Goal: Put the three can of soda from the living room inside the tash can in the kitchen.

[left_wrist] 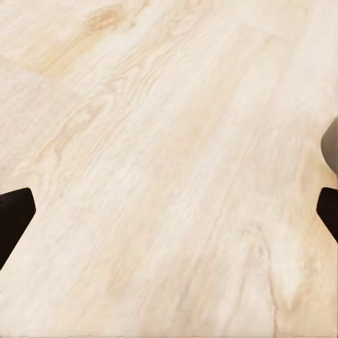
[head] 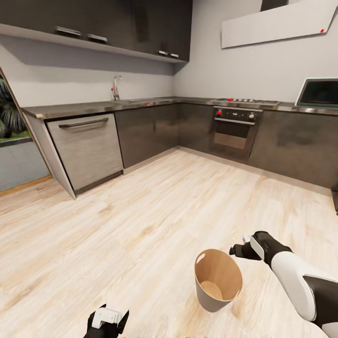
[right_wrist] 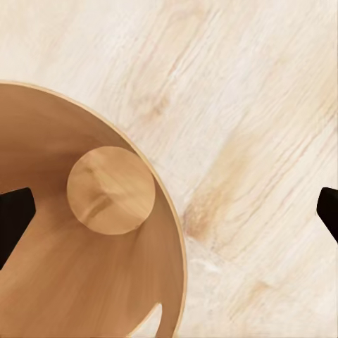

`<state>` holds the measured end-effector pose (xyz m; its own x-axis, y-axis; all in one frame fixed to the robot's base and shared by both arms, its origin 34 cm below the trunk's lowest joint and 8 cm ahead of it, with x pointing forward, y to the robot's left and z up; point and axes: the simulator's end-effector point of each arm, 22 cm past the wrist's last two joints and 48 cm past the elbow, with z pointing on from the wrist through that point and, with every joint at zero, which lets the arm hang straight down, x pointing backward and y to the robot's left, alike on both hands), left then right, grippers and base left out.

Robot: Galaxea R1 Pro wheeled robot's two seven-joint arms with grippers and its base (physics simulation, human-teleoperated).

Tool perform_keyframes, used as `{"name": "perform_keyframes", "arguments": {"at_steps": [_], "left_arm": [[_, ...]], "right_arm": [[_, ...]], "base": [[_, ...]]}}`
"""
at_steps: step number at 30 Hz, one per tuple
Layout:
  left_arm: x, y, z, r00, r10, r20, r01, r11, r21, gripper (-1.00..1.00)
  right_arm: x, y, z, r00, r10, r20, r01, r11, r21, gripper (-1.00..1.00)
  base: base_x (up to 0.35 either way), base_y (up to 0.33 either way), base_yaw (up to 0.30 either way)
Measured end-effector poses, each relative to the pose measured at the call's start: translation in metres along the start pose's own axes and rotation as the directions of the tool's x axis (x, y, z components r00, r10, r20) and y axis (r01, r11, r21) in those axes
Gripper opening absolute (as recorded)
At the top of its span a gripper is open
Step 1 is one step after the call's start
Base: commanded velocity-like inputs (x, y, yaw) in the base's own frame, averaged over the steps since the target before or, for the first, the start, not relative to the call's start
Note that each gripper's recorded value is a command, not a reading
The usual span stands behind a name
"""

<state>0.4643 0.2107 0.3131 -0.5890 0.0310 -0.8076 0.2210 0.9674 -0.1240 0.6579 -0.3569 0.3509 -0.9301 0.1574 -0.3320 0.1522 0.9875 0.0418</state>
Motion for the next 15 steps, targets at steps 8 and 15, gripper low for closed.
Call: {"name": "perform_keyframes", "arguments": {"at_steps": [8,15], "left_arm": [[0.015,0.0,0.003,0.999,-0.008,-0.032,0.008,1.0,0.001,1.0],[0.027,0.001,0.004,0.998,-0.016,-0.059,0.016,1.0,0.001,1.0]], "right_arm": [[0.023,-0.002,0.021,0.999,-0.001,-0.053,0.001,1.0,0.005,1.0],[0.036,-0.004,0.036,0.997,-0.002,-0.083,0.003,1.0,0.011,1.0]], "base": [[0.0,0.0,0.0],[0.0,0.0,0.0]]}}
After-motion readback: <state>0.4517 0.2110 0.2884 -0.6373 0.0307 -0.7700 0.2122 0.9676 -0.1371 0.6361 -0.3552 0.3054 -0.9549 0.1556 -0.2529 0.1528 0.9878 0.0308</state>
